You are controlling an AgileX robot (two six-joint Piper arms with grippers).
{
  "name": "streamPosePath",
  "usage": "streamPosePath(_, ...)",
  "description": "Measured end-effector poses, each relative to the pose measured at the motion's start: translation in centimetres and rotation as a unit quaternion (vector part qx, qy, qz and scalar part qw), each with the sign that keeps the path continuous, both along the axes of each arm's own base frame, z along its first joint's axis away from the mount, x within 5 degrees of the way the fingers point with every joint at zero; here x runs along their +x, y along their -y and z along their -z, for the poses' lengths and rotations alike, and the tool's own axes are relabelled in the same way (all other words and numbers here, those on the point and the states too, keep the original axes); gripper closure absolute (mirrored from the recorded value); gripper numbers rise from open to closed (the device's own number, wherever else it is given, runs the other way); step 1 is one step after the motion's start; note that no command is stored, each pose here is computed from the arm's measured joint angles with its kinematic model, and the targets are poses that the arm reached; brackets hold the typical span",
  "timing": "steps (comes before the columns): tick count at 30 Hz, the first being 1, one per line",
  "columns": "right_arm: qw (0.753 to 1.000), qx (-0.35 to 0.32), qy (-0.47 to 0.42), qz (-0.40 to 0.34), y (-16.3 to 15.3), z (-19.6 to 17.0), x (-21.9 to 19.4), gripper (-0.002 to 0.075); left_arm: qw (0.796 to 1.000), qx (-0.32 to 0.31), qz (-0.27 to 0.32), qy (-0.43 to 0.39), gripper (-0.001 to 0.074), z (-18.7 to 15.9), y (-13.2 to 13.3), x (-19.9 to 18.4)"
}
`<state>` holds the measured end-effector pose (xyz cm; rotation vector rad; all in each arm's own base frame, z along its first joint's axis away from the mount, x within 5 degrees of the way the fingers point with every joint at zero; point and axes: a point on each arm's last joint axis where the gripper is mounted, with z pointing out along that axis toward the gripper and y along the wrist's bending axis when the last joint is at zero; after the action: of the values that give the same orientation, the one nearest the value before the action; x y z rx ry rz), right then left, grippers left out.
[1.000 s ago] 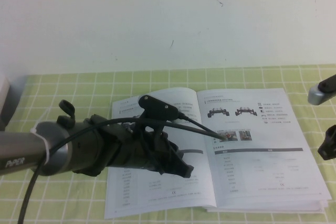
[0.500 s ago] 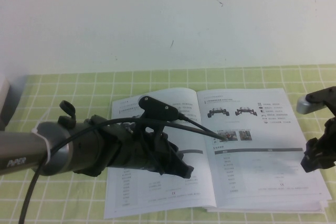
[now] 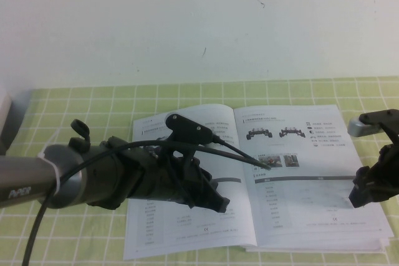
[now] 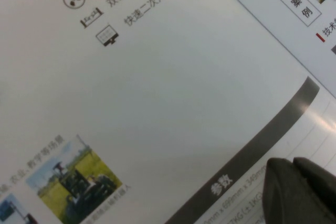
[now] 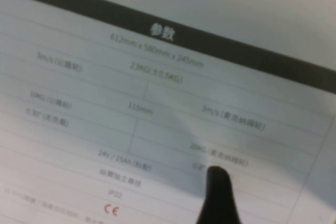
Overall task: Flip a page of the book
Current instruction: Open the closed book
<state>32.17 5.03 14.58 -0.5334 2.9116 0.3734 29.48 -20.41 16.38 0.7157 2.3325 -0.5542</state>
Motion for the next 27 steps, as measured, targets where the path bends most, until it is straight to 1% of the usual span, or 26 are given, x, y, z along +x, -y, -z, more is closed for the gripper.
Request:
streamPosePath(8,1.000,0.001,-0.001,0.002,-0.01,0.05,0.01,0.0273,1.000,0.000,0.000,0.000,0.0738,0.00,0.00,0.00)
streamPosePath(21,1.000,0.008,-0.006,0.018,-0.11,0.09,0.03,0.0283,1.000,0.000,0.000,0.000,0.0738,0.00,0.00,0.00)
streamPosePath(27,0.999,0.026,-0.008,0.036,-0.37,0.00,0.09,0.0335,1.000,0.000,0.000,0.000,0.0738,0.00,0.00,0.00)
